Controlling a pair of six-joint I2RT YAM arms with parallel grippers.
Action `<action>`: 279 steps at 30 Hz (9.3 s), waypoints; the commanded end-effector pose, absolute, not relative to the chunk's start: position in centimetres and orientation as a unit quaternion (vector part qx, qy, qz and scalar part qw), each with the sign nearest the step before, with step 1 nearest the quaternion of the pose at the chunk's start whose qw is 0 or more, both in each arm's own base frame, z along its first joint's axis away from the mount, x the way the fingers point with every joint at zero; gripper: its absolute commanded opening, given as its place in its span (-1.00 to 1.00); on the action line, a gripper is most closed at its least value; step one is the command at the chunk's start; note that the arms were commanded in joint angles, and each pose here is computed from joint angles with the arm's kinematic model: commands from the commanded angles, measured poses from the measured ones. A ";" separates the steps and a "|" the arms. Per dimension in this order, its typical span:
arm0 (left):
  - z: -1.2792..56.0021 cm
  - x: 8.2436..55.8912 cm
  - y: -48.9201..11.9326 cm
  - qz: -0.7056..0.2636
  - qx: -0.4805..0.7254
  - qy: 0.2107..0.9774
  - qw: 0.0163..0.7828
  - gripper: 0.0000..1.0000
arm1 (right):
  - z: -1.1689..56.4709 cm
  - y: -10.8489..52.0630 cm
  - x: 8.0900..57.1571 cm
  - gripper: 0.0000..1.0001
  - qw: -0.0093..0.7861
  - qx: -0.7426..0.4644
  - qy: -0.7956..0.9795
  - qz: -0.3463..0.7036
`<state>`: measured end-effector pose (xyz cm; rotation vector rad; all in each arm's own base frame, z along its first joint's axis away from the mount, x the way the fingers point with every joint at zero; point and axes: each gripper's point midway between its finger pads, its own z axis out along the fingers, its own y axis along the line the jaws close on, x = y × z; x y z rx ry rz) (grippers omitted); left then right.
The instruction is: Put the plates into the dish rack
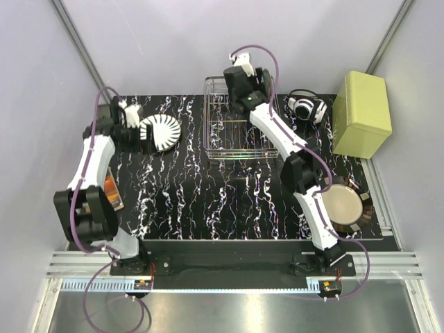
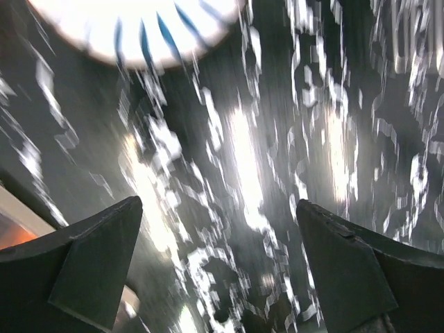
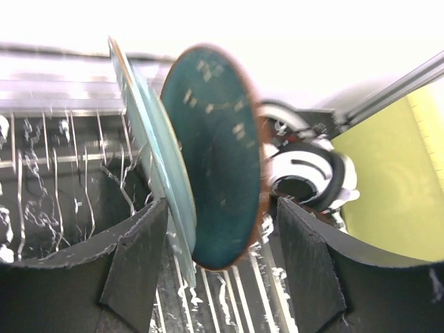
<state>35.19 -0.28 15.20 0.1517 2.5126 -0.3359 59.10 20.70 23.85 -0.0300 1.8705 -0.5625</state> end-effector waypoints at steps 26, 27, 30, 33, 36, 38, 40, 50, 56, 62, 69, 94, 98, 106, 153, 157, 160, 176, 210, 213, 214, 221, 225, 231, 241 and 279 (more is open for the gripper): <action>16.4 34.4 -2.0 -0.176 0.052 0.932 0.312 0.98 | 30.8 30.1 56.3 -0.45 0.586 -0.186 0.789 0.008; 16.3 34.0 -2.2 -0.180 0.053 0.932 0.311 0.92 | 30.5 30.0 56.4 -0.99 0.585 -0.178 0.792 0.005; 15.9 33.3 -2.4 -0.184 0.053 0.933 0.306 0.87 | 29.4 29.3 57.4 -1.00 0.586 -0.153 0.796 -0.019; 15.7 32.9 -2.3 -0.178 0.055 0.934 0.305 0.86 | 27.7 28.9 58.3 -1.00 0.580 -0.152 0.799 -0.041; 15.4 32.7 -2.0 -0.171 0.053 0.936 0.303 0.87 | 25.7 28.5 59.3 -1.00 0.570 -0.148 0.807 -0.045; 15.3 32.6 -2.0 -0.169 0.052 0.937 0.302 0.88 | 24.3 28.6 59.9 -1.00 0.564 -0.149 0.811 -0.040; 15.1 32.5 -1.9 -0.168 0.052 0.938 0.299 0.89 | 23.1 28.6 60.8 -1.00 0.562 -0.147 0.813 -0.040; 14.5 32.2 -2.0 -0.172 0.045 0.941 0.289 0.92 | 23.3 23.3 63.7 -1.00 0.582 -0.075 0.805 -0.093; 14.2 32.4 -2.2 -0.177 0.039 0.940 0.288 0.95 | 24.8 19.9 64.3 -1.00 0.586 -0.052 0.801 -0.110; 13.8 33.9 0.4 -0.111 0.009 0.950 0.292 0.98 | 25.4 19.7 64.4 -1.00 0.592 -0.048 0.796 -0.113; 15.9 38.0 5.2 0.012 -0.019 0.936 0.351 0.98 | 27.9 24.0 63.0 -0.95 0.608 -0.085 0.788 -0.039; 10.0 51.6 -0.4 -0.154 0.173 0.919 0.320 0.60 | 29.1 32.5 51.7 0.73 0.481 -0.233 0.822 0.198; 9.3 47.5 -2.9 -0.138 0.260 0.908 0.297 0.64 | 28.5 32.4 51.7 0.73 0.475 -0.233 0.825 0.196; 6.5 45.7 -2.2 -0.064 0.329 0.904 0.265 0.51 | 27.5 32.4 52.0 0.73 0.466 -0.230 0.832 0.196; 5.0 25.3 -13.3 -0.171 0.486 0.848 0.125 -1.00 | 27.0 29.0 49.6 0.72 0.432 -0.198 0.860 0.185; 6.0 21.6 -16.3 -0.203 0.515 0.825 0.116 -1.00 | 27.7 26.5 48.4 0.73 0.415 -0.162 0.873 0.200; 6.7 19.3 -18.4 -0.226 0.531 0.809 0.110 -1.00 | 27.6 24.9 46.2 0.73 0.401 -0.150 0.882 0.198; 5.6 13.7 -31.5 -0.304 0.609 0.730 0.057 -1.00 | 19.8 17.2 30.1 0.76 0.290 -0.061 0.937 0.183; 6.4 23.9 -19.7 -0.351 0.014 0.925 0.143 0.42 | 7.5 23.4 25.0 0.49 0.126 0.114 0.869 0.465; 5.8 25.0 -20.0 -0.370 -0.006 0.919 0.133 0.39 | 6.4 23.2 25.9 0.49 0.136 0.117 0.876 0.447; 5.2 25.5 -20.3 -0.375 -0.010 0.918 0.124 0.36 | 5.6 23.1 26.1 0.49 0.133 0.119 0.880 0.440; 3.0 26.2 -21.4 -0.406 -0.044 0.911 0.061 -0.03 | 2.1 23.4 27.3 0.49 0.117 0.123 0.891 0.420; 2.2 25.8 -21.8 -0.416 -0.053 0.907 0.034 -0.40 | 0.3 23.7 25.7 0.47 0.074 0.134 0.898 0.412; 1.8 25.6 -22.1 -0.426 -0.062 0.902 0.026 -0.91 | 0.9 24.9 23.6 0.34 0.060 0.115 0.896 0.424; 2.2 25.8 -22.1 -0.430 -0.057 0.900 0.035 -1.00 | 1.4 25.5 23.7 0.12 0.066 0.110 0.895 0.427; 19.2 33.7 -4.6 -0.118 -0.039 0.908 0.399 0.98 | 40.6 27.3 41.9 -1.00 0.515 -0.120 0.777 0.342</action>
